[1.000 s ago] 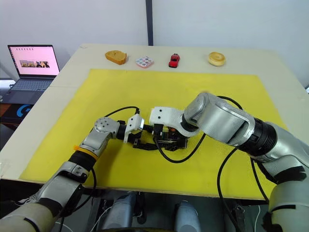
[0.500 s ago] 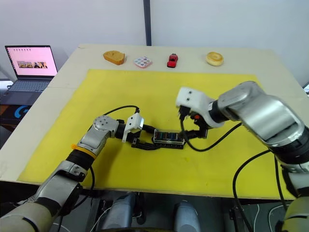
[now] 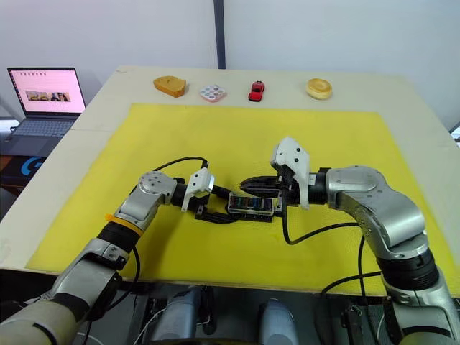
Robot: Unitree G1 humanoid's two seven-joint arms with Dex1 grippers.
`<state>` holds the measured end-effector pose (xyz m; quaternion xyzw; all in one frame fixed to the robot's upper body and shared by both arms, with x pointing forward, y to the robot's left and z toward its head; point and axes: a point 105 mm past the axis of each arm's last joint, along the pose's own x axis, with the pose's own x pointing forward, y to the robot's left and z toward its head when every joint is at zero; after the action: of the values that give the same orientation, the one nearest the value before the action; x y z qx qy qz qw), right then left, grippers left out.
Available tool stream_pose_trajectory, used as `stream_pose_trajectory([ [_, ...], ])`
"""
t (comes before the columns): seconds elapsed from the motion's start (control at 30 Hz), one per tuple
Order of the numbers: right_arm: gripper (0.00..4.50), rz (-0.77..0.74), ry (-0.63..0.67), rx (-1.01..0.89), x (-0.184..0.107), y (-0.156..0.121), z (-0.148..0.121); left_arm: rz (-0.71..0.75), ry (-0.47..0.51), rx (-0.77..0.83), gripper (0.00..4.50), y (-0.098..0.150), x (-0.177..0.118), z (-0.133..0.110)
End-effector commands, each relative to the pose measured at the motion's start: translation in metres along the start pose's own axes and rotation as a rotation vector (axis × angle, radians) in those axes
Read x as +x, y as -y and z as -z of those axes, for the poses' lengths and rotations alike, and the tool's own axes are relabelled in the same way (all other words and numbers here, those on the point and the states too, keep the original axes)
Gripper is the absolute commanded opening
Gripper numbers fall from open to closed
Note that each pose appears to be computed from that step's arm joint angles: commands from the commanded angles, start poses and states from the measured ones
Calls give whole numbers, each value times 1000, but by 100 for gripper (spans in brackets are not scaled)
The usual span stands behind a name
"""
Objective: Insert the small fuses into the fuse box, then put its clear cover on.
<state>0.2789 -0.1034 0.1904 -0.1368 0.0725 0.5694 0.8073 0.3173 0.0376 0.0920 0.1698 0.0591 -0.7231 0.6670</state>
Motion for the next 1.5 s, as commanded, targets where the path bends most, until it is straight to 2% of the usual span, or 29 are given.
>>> stream_pose_trajectory([
  [0.03,12,27,42,-50,-4,7,-4,54,-82,-66,253,15,1,24],
  [0.27,12,40,47,-17,2,13,6,51,-82,-75,253,19,0,25],
  [0.37,12,-5,-16,44,11,3,32,50,-82,-76,253,20,0,25],
  [0.53,12,-47,-182,132,26,-16,90,51,-83,-79,253,21,1,25],
  [0.63,12,-27,-201,158,28,-13,100,49,-83,-80,253,21,1,25],
  [0.93,12,-28,-154,132,27,-13,88,39,-72,-79,253,20,2,25],
  [0.97,12,-22,-128,128,26,-11,82,41,-71,-79,253,21,2,26],
  [1.07,12,-14,29,110,21,-4,35,10,-54,-78,253,19,1,26],
  [1.13,12,-16,72,114,17,-5,20,1,-45,-85,253,19,0,25],
  [1.2,0,-6,131,122,9,-4,-1,-6,-35,-84,357,19,-4,23],
  [1.27,0,16,164,118,0,-4,-17,-18,-38,-84,443,19,-9,23],
  [1.4,0,87,132,97,-19,1,-23,-39,-77,-65,449,25,-28,25],
  [1.5,0,176,112,117,-43,10,-19,-2,-93,-106,449,50,-57,22],
])
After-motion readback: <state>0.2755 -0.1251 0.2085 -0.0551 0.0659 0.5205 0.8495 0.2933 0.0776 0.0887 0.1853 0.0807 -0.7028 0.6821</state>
